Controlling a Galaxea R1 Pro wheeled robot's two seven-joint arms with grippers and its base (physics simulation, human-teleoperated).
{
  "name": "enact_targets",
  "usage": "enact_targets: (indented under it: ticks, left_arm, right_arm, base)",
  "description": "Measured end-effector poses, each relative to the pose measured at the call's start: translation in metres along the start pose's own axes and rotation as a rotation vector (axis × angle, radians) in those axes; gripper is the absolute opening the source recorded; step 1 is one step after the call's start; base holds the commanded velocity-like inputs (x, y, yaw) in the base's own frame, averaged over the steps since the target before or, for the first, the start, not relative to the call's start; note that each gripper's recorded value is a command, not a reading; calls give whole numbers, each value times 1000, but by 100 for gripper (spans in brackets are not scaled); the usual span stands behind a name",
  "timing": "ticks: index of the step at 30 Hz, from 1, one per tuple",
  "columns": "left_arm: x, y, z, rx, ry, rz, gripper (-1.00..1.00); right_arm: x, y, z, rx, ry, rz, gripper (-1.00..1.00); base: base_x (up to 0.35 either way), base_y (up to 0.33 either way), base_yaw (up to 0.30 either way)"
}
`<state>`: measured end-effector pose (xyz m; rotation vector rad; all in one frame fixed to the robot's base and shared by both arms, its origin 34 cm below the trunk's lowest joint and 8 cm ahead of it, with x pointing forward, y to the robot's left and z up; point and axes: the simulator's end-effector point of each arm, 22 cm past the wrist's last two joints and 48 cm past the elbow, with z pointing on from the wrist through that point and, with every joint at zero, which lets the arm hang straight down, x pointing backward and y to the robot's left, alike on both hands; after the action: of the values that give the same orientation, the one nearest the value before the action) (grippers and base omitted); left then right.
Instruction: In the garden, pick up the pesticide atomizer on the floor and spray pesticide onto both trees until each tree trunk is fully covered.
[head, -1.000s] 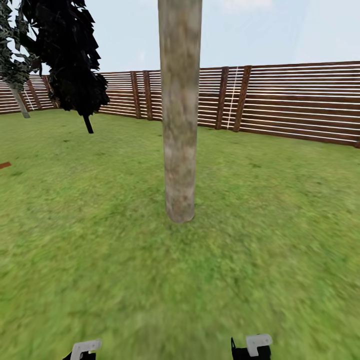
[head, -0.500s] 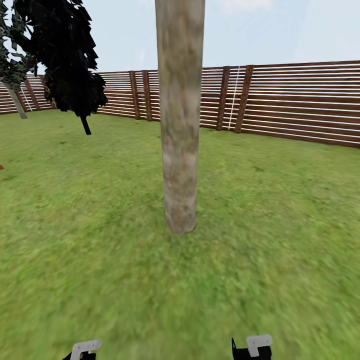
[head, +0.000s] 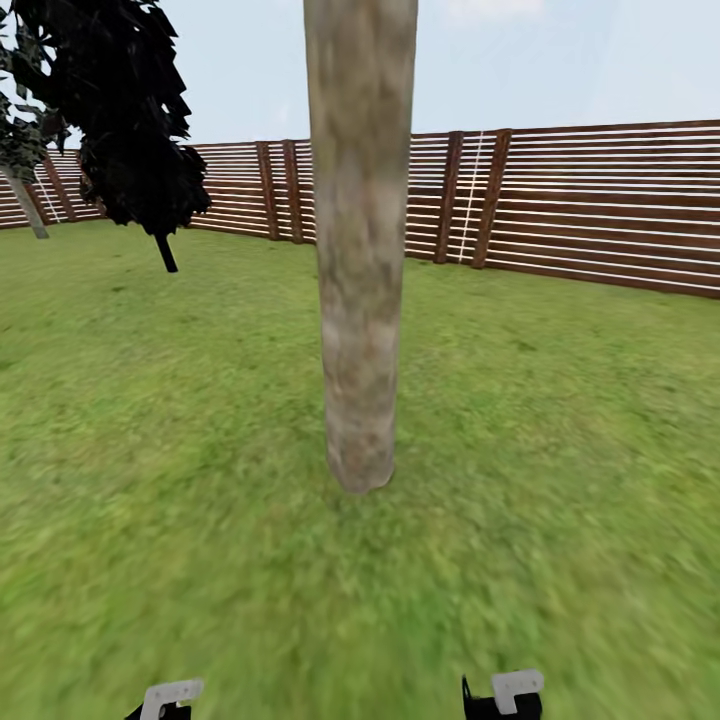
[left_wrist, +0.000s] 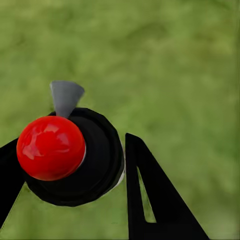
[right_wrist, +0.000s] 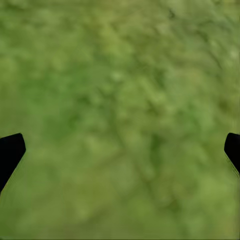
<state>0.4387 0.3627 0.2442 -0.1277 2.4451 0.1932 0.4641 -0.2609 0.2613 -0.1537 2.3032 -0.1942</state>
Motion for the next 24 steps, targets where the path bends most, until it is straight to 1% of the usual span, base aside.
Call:
enact_targets:
  ticks: [4,11,15,18,19,21,22,23,24]
  left_arm:
    - [0,0,0,0,0,0,-100]
    - [-2,0,0,0,-3,0,-100]
    - [-3,4,0,-5,-5,1,-100]
    - [-8,7,2,-3,-18,14,-100]
    - [-10,8,2,-2,-22,19,-100]
    - [-24,14,6,-5,-46,30,-100]
    - [-35,21,8,-10,-68,37,-100]
    - [-55,31,11,-12,-106,53,-100]
    - [-66,35,13,-3,-127,77,-100]
  right_arm:
    - [0,1,0,-2,-1,-1,100]
    - [-2,1,0,-2,-5,-1,100]
    - [-3,0,0,0,-5,1,100]
    - [-7,-1,2,0,-17,0,100]
    - [-12,-2,4,0,-27,0,100]
    - [-41,-1,10,-7,-93,-17,100]
    - [-60,2,14,-20,-138,-43,100]
    - [-88,9,17,-48,-207,-107,100]
    - [-103,15,17,-69,-247,-154,100]
  base:
    - [330,0,-26]
    - [321,0,-180]
    - [73,0,-19]
    - [7,0,-2]
    - [2,0,0]
    - [1,0,0]
    - [0,0,0]
    - [0,0,0]
    - [0,0,0]
